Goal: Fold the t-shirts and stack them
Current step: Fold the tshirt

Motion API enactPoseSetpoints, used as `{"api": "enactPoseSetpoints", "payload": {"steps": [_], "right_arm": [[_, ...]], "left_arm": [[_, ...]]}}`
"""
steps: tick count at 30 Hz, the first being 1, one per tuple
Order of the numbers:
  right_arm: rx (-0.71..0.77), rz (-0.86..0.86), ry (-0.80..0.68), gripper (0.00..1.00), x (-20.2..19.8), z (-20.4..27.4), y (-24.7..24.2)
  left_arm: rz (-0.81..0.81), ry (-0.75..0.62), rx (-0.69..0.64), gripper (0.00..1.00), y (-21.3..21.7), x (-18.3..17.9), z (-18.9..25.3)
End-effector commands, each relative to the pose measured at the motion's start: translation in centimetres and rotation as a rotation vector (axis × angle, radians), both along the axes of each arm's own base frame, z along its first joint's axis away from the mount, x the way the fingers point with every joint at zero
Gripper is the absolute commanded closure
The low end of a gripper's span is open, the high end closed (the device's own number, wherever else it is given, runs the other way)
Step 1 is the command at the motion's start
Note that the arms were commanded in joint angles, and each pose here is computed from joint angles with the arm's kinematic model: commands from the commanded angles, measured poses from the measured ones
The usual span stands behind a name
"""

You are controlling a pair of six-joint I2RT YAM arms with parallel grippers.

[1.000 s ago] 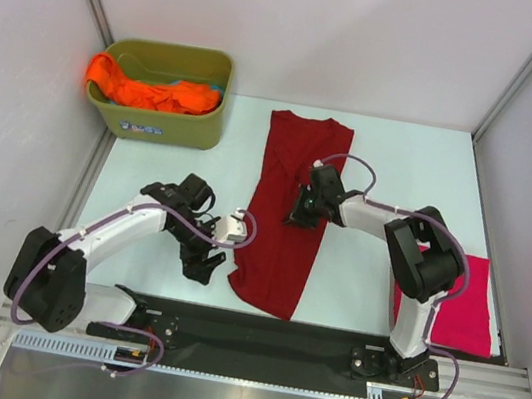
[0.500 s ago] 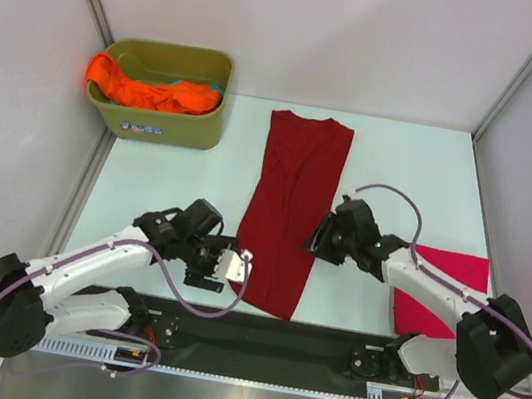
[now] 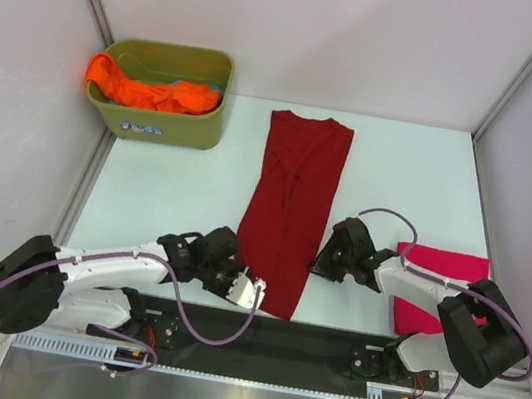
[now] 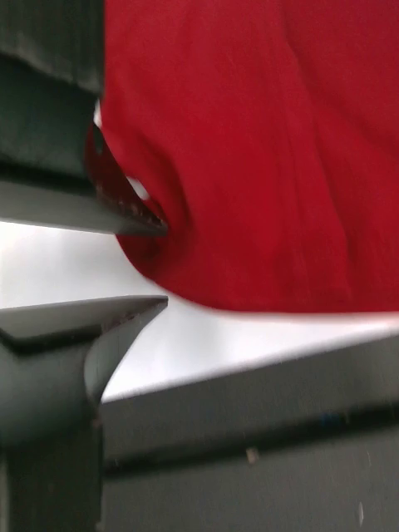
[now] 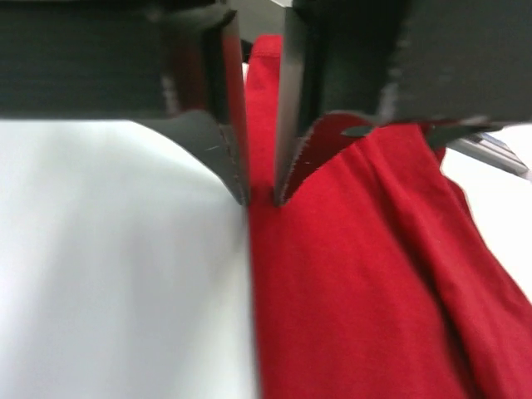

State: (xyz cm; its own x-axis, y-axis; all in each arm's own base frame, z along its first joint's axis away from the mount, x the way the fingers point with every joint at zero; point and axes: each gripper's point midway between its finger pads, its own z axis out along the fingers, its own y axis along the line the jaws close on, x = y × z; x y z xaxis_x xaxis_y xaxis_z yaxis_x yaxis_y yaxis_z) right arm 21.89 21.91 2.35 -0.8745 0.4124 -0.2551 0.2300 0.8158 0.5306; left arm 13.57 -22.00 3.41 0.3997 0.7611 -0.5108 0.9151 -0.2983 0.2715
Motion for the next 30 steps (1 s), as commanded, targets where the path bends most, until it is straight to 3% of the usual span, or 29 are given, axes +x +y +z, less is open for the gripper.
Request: {"api": "enactPoseSetpoints", "payload": {"steps": [1,3,7,11,14,17,19,21,22,26,30], "right_arm": [[0.049,-0.044,0.003,0.80,0.3,-0.6,0.0],[0.053,-0.039,-0.001,0.83,0.3,-0.6,-0.2],[0.057,0.000,-0.004,0.92,0.5,-0.6,-0.5],[0.035,0.024,0.002,1.00,0.4,-0.9,-1.6],[0.018,0.022,-0.008,1.00,0.8,-0.7,-2.7],[0.005,0.067,-0.011,0.91,0.5,0.0,-3.0],[-0.031,0.081,0.023,0.73,-0.5,0.2,-3.6],[-0.067,0.075,-0.015,0.61,-0.7,1.7,-4.2],[-0.100,0.090,0.004,0.59,-1.9,2.0,-4.3],[-0.112,0.113,0.032,0.57,-5.2,2.4,-4.1],[-0.077,0.174,0.111,0.57,-10.0,1.5,-2.7]], "left_arm": [[-0.023,0.047,-0.016,0.62,-0.7,-1.9,-0.8],[-0.026,0.086,-0.009,0.71,-0.8,-3.1,-0.9],[-0.020,0.143,-0.034,0.99,-1.7,-4.4,-0.5],[0.032,0.271,-0.133,1.00,-4.4,-5.5,1.8],[0.016,0.255,-0.147,0.91,-5.3,-5.7,2.3],[-0.011,0.217,-0.088,0.62,-3.9,-5.5,1.7],[-0.030,0.206,-0.041,0.44,-2.5,-5.9,1.7],[-0.062,0.179,0.007,0.42,-1.1,-6.0,1.7],[-0.053,0.120,0.005,0.41,-0.7,-5.2,2.3],[-0.138,-0.092,0.003,0.41,0.7,-3.1,2.2],[-0.217,-0.172,0.006,0.39,0.7,-2.2,0.4]]}}
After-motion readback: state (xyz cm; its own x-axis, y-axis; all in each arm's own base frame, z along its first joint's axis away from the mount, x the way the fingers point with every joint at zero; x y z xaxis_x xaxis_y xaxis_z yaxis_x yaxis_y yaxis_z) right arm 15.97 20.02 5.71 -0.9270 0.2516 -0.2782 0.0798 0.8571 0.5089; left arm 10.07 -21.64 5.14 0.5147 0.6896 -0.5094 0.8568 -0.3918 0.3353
